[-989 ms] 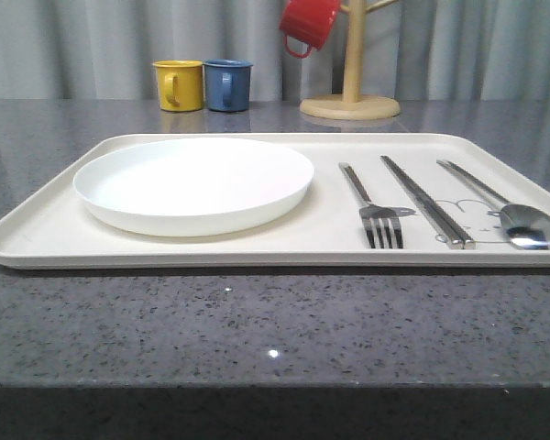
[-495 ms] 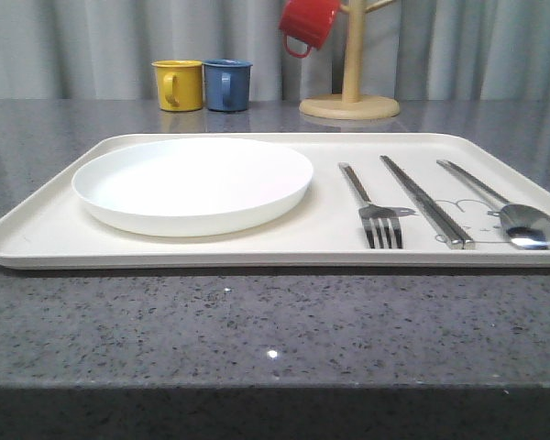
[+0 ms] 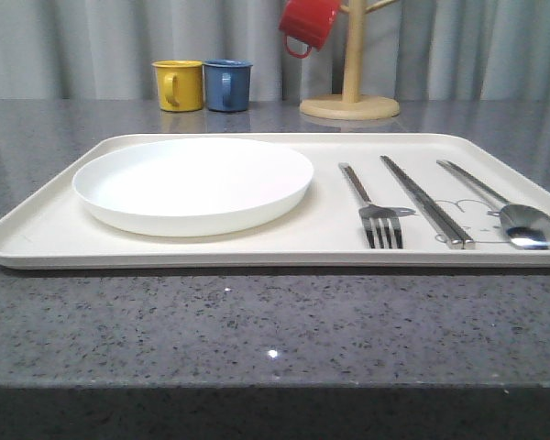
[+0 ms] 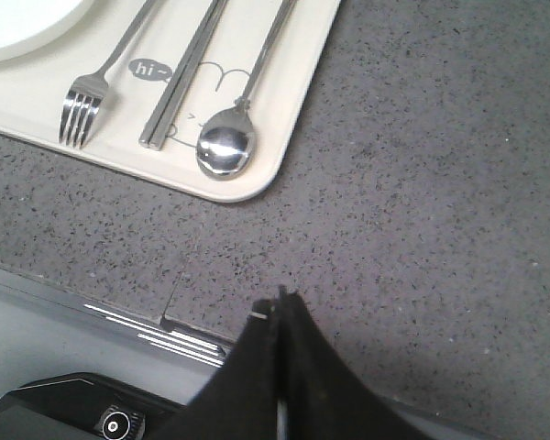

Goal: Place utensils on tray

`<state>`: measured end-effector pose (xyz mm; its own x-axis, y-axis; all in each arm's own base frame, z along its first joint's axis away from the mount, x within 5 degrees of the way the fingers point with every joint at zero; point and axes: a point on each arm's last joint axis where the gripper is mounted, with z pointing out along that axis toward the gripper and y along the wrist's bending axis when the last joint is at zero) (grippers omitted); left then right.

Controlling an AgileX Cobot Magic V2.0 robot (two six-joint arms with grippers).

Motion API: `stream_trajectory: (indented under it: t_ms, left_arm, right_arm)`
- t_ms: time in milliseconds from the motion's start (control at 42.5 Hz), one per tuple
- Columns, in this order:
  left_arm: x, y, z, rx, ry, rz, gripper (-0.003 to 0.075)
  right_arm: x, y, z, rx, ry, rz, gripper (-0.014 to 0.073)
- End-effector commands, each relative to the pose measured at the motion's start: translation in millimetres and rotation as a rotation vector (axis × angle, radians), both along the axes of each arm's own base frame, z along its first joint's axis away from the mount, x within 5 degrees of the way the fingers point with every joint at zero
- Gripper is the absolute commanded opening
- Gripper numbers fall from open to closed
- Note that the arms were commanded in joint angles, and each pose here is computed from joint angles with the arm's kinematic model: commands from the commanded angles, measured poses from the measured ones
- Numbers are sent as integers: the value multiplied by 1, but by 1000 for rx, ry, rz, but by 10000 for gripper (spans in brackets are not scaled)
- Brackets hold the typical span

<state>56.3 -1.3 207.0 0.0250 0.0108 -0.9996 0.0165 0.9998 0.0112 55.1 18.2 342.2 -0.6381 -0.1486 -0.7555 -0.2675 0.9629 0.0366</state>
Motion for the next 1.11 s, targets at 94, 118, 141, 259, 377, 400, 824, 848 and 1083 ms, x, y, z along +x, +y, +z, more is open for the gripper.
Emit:
stream_trajectory:
  t_ms: [94, 118, 141, 259, 377, 400, 824, 848, 1083]
  left_arm:
    - [-1, 1, 1, 3, -74, 12, -20]
    - [-1, 1, 1, 7, -74, 12, -20]
    - [-1, 1, 1, 13, -77, 13, -20]
    - [-1, 1, 2, -7, -83, 11, -20]
    - [-2, 1, 4, -8, -100, 12, -20]
    - [-2, 1, 4, -8, -102, 13, -20]
    - [-2, 1, 4, -8, -102, 13, -20]
    - [-2, 1, 4, -8, -102, 13, -20]
    - [-2, 1, 4, -8, -102, 13, -20]
  right_arm:
    - [3, 0, 10, 10, -66, -2, -67]
    - [3, 0, 10, 10, -66, -2, -67]
    - [3, 0, 10, 10, -66, -2, -67]
    - [3, 0, 10, 10, -66, -2, -67]
    - [3, 0, 10, 10, -66, -2, -67]
    - [3, 0, 10, 10, -66, -2, -67]
    - [3, 0, 10, 10, -66, -2, -67]
    - [3, 0, 10, 10, -66, -2, -67]
    - [3, 0, 10, 10, -66, -2, -67]
